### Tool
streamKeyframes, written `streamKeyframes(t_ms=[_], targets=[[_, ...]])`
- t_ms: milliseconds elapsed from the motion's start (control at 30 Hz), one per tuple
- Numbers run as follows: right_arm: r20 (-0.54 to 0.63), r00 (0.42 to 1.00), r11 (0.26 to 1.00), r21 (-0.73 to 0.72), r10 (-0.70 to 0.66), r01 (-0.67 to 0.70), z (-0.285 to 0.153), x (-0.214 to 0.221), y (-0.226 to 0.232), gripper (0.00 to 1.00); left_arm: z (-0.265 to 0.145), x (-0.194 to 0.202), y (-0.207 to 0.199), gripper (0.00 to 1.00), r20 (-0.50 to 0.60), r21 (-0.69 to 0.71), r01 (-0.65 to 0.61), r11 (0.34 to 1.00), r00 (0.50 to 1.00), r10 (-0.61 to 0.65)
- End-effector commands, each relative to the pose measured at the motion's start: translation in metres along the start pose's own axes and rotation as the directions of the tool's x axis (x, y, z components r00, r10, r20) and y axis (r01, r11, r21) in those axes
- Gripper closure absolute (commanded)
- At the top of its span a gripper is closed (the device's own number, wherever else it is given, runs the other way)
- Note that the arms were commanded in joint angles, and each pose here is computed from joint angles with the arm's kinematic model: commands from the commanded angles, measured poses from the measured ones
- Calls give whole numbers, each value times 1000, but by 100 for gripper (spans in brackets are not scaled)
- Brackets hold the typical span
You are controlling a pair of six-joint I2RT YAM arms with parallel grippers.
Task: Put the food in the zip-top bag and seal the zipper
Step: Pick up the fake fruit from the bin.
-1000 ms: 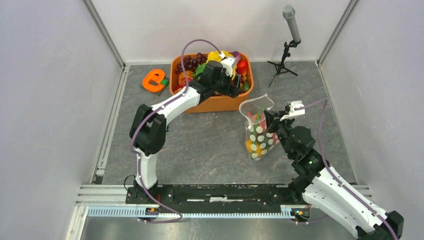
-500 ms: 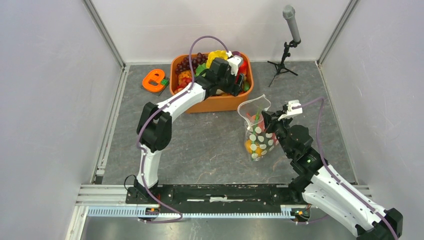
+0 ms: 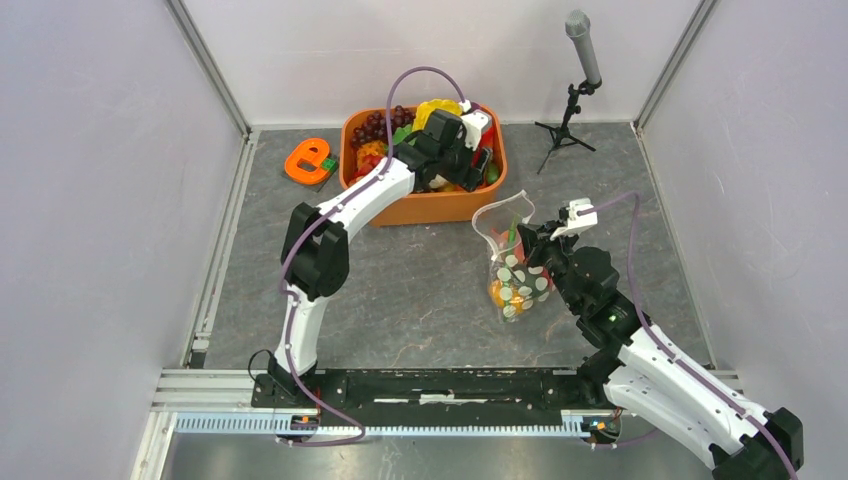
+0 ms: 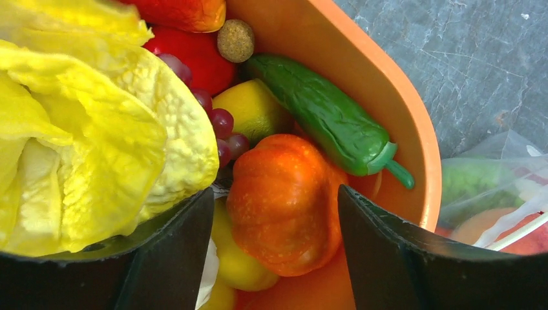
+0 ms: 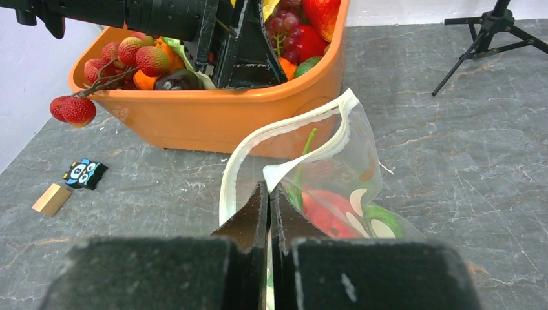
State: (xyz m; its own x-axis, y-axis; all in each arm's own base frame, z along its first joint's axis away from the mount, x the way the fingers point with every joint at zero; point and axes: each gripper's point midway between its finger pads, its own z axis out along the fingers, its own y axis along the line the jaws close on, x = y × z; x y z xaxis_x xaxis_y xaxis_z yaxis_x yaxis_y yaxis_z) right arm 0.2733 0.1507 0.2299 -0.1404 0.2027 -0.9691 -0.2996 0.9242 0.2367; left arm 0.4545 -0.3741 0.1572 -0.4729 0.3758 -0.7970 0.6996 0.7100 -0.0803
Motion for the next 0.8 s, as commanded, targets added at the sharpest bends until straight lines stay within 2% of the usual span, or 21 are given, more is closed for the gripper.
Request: streamKeyframes(t_ms=[0,67,133,267,400,633,767], targets=[[55,998,999,-18,39,-38,0,-21,7,99,11,38,-6,22,-134,15,-39,999,990,40],[52,998,999,-17,42,-41,0,-20,6,99,15,39,-8,23,-133,19,-40,999,990,42],[52,998,999,-15,42,-41,0,-20,6,99,18,41,-7,29,-143,14,-41,999,989,42],[48,998,999,-2,39,-39,-1,-19,3,98,15,50,-7,50,-167,15,-46,999,985,48],[43,998,999,-2,42,-42,0,-17,3,98,0,36,-11,73,-118,18,-50,999,992,52],[47,998,999,-5,47,-47,-1,-17,4,98,-68,-44,-22,81,159,-1,-37,999,987,37],[48,998,999,-4,48,-48,-1,-17,3,98,-99,-62,-33,81,258,36,-14,999,966,5]])
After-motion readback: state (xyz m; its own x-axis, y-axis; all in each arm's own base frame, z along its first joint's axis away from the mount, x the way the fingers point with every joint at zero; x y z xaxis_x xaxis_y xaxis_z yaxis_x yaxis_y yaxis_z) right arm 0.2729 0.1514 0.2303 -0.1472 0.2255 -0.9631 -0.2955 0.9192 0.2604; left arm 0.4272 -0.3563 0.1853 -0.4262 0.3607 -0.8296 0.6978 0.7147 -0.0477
